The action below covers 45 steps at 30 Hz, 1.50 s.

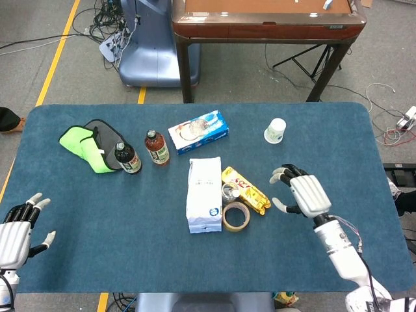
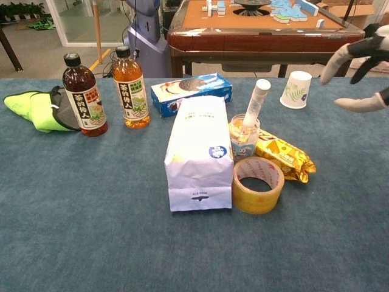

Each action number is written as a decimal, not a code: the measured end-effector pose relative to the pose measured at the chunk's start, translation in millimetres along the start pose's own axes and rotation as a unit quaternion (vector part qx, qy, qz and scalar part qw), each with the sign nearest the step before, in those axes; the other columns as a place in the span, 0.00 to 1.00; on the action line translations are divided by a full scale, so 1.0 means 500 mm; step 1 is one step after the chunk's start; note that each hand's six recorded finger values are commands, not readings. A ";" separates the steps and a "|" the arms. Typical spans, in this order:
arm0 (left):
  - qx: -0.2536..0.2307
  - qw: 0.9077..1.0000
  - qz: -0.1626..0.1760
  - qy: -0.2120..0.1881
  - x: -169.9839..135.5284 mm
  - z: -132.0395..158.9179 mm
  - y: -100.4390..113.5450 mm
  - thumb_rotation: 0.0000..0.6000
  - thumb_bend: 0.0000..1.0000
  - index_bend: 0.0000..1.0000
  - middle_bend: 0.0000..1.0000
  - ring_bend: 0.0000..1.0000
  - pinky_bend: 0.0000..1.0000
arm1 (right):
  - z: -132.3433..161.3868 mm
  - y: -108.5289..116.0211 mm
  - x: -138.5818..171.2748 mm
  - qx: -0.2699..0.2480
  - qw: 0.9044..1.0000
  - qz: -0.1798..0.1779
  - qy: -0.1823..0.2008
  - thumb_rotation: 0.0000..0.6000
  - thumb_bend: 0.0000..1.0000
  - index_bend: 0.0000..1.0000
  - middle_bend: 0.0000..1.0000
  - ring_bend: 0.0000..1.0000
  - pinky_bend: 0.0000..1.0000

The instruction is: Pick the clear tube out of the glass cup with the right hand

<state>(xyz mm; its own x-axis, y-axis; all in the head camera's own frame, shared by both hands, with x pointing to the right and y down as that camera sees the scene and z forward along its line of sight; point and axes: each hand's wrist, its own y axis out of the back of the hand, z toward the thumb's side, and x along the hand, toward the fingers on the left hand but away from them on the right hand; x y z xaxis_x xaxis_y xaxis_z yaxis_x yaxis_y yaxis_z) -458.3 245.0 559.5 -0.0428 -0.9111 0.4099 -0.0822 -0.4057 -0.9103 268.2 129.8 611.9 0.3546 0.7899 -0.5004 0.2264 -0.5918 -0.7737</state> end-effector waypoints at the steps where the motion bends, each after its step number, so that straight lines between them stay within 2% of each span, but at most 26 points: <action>1: 0.000 1.000 -0.001 0.001 -0.001 -0.003 0.000 1.00 0.30 0.18 0.10 0.17 0.14 | 0.012 -0.007 -0.013 -0.002 1.000 0.003 0.007 1.00 0.37 0.42 0.29 0.16 0.27; 10: 0.000 1.000 -0.001 0.012 -0.011 -0.019 0.001 1.00 0.30 0.18 0.10 0.17 0.14 | 0.089 -0.063 -0.085 0.006 0.998 0.030 0.049 1.00 0.37 0.43 0.29 0.16 0.27; 14: 0.001 1.000 -0.003 0.014 -0.014 -0.023 -0.001 1.00 0.30 0.18 0.10 0.17 0.14 | 0.105 -0.082 -0.102 0.008 0.998 0.039 0.056 1.00 0.37 0.44 0.29 0.16 0.27; 22: 0.001 1.000 0.000 0.019 -0.019 -0.035 0.004 1.00 0.30 0.18 0.10 0.17 0.14 | 0.116 -0.106 -0.119 0.009 0.997 0.050 0.059 1.00 0.37 0.45 0.29 0.16 0.27; 45: 0.002 1.000 0.001 0.023 -0.020 -0.041 0.006 1.00 0.30 0.18 0.10 0.17 0.14 | 0.124 -0.124 -0.141 0.000 0.997 0.054 0.064 1.00 0.40 0.49 0.31 0.16 0.27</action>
<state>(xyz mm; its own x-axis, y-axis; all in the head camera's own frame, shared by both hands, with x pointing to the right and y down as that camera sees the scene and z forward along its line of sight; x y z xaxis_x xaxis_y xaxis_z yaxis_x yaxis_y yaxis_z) -478.8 254.2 553.7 -0.0881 -0.9077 0.4104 -0.0777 -0.4045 -0.9112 173.0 120.9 671.3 0.4893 0.6946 -0.5273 0.1801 -0.6721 -0.7182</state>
